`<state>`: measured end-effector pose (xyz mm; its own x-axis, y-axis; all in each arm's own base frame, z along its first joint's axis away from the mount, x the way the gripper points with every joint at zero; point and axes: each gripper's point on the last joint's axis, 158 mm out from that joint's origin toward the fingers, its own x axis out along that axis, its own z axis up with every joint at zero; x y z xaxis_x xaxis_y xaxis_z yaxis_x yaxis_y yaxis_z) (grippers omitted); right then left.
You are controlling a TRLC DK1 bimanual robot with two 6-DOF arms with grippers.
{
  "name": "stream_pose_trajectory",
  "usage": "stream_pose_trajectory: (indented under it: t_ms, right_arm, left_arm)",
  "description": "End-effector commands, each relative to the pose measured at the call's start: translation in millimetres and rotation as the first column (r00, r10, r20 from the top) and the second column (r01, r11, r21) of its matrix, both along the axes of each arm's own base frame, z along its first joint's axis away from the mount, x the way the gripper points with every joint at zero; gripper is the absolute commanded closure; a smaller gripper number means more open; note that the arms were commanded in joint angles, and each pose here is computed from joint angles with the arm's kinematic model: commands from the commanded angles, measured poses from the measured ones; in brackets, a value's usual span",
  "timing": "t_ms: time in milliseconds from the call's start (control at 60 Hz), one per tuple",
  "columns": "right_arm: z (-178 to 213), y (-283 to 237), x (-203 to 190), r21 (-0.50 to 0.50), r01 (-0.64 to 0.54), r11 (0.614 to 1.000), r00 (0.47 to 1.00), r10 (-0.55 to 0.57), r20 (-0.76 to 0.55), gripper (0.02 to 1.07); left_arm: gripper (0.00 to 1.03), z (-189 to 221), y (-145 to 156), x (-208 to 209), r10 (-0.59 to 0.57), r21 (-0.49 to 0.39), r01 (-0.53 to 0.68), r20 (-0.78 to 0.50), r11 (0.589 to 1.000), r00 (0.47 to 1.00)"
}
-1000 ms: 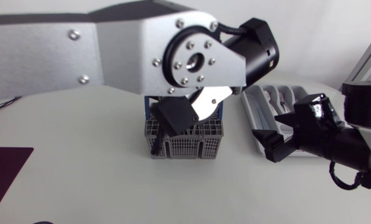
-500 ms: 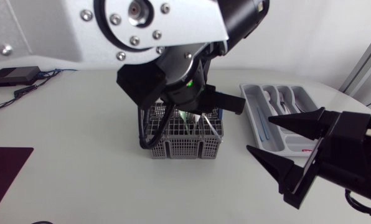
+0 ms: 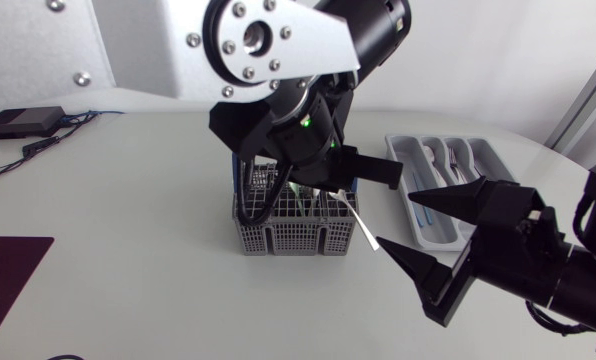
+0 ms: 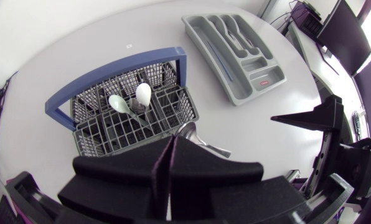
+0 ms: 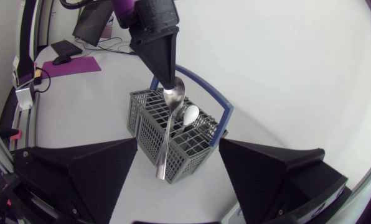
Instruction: Unload the cutlery basket into the drawer organizer.
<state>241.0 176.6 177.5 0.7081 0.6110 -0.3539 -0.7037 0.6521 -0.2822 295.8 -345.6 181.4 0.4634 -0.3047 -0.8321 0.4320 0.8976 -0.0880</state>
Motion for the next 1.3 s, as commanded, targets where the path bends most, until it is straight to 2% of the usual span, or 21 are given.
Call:
stream_pose_trajectory:
  t_ms: [0, 150, 217, 350, 450, 467, 517, 700, 967, 1117, 1283]
  right_arm:
    - [-5.7, 6.2, 3.9, -0.029, -0.008, 1.0, 1.0, 0.008, 0.006, 0.15]
    - [-9.3, 15.4, 17.4, -0.04, 0.005, 0.999, 1.0, -0.005, -0.005, 0.17]
    - [-4.7, 17.2, 23.8, -0.038, 0.021, 0.999, 1.0, -0.02, 0.015, 0.22]
    - [-2.6, 20.9, 30.6, -0.036, 0.026, 0.999, 0.999, -0.025, 0.02, 0.25]
    - [-4.6, 23.9, 34.2, -0.038, 0.024, 0.999, 1.0, -0.024, 0.017, 0.33]
    - [-5.9, 24.7, 35.5, -0.04, 0.024, 0.999, 1.0, -0.024, 0.015, 0.38]
    - [-7.0, 25.7, 37.4, -0.043, 0.024, 0.999, 1.0, -0.023, 0.011, 0.44]
    - [-10.3, 26.3, 39.2, -0.047, 0.024, 0.999, 1.0, -0.024, 0.007, 0.63]
    - [-13.5, 25.8, 40.8, -0.052, 0.026, 0.998, 1.0, -0.026, -0.003, 0.79]
    - [-13.1, 27.0, 42.6, -0.053, 0.024, 0.998, 1.0, -0.025, -0.006, 0.81]
    - [-11.3, 26.4, 43.7, -0.052, 0.027, 0.998, 1.0, -0.028, -0.005, 0.94]
  left_arm:
    - [0.92, 6.7, -14.7, 1.5, -0.026, -0.022, 0.026, 0.013, 0.999, 1.0]
    - [0.92, 7.3, -24.1, 1.6, -0.04, -0.047, 0.039, -0.004, 0.998, 0.999]
    - [0.92, 6.8, -28.1, 0.3, -0.05, -0.062, 0.049, -0.021, 0.997, 0.999]
    - [0.92, 7.8, -29.7, 1.5, -0.054, -0.078, 0.052, -0.033, 0.996, 0.998]
    - [0.92, 8.4, -30.8, 1.1, -0.061, -0.087, 0.057, -0.042, 0.995, 0.997]
    - [0.92, 8.9, -30.8, 1.6, -0.06, -0.094, 0.056, -0.047, 0.994, 0.997]
    - [0.92, 9.5, -31.1, 1.7, -0.062, -0.097, 0.057, -0.049, 0.994, 0.997]
    - [0.92, 6.0, -26.6, 7.2, -0.052, -0.094, 0.046, -0.058, 0.994, 0.997]
    - [0.92, 3.7, -26.4, 5.2, -0.059, -0.096, 0.052, -0.072, 0.994, 0.996]
    - [0.92, 1.9, -25.8, 4.7, -0.06, -0.092, 0.053, -0.075, 0.994, 0.995]
    - [0.92, 0.9, -24.3, 4.5, -0.058, -0.09, 0.051, -0.077, 0.995, 0.995]
